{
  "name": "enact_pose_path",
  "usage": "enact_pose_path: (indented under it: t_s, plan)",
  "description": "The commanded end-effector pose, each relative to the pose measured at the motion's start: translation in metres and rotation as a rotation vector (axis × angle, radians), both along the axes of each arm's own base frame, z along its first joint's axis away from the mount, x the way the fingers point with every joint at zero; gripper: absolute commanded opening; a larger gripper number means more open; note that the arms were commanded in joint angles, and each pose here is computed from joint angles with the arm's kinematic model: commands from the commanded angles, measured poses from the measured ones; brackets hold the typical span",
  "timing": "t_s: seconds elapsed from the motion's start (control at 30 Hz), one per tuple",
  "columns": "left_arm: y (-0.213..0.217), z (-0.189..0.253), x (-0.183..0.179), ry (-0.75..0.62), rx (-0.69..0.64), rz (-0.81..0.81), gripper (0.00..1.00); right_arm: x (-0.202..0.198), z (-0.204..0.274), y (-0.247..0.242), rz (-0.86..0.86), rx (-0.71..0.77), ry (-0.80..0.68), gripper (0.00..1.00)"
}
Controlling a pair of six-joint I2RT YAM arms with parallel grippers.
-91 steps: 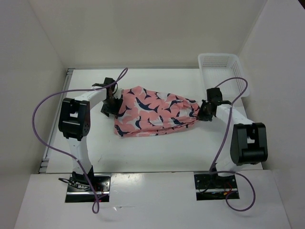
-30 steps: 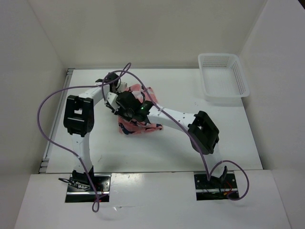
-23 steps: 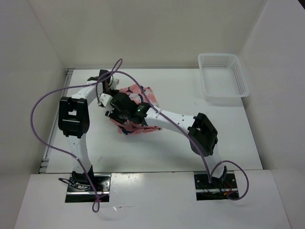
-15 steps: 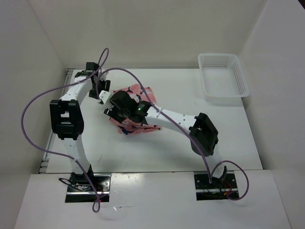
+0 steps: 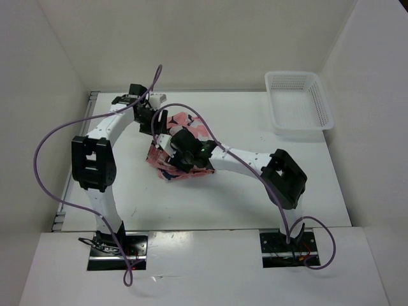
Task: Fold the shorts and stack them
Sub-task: Fold the shorts
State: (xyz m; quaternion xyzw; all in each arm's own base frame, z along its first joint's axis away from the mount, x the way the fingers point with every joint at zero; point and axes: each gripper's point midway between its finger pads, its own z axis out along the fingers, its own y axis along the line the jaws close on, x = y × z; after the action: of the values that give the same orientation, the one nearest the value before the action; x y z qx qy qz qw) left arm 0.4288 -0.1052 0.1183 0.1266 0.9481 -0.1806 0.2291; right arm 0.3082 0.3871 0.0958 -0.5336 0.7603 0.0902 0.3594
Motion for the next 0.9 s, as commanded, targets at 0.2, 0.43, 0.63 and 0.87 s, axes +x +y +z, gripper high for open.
enact_pose_path:
  t_s: [0.2, 0.43, 0.63, 0.87]
  plan:
    - [-0.022, -0.036, -0.007, 0.117, -0.037, -0.057, 0.71, -0.012, 0.013, 0.007, 0.076, 0.045, -0.013, 0.54]
    - [-0.031, -0.049, -0.009, 0.155, -0.041, -0.078, 0.52, -0.017, -0.004, 0.006, 0.088, 0.031, 0.014, 0.45]
    - [-0.026, -0.046, 0.007, 0.106, -0.003, -0.06, 0.1, -0.013, -0.024, 0.0, 0.062, -0.008, 0.009, 0.12]
    - [0.007, -0.007, 0.03, -0.022, 0.002, 0.018, 0.08, -0.016, -0.013, -0.003, 0.096, -0.006, -0.012, 0.0]
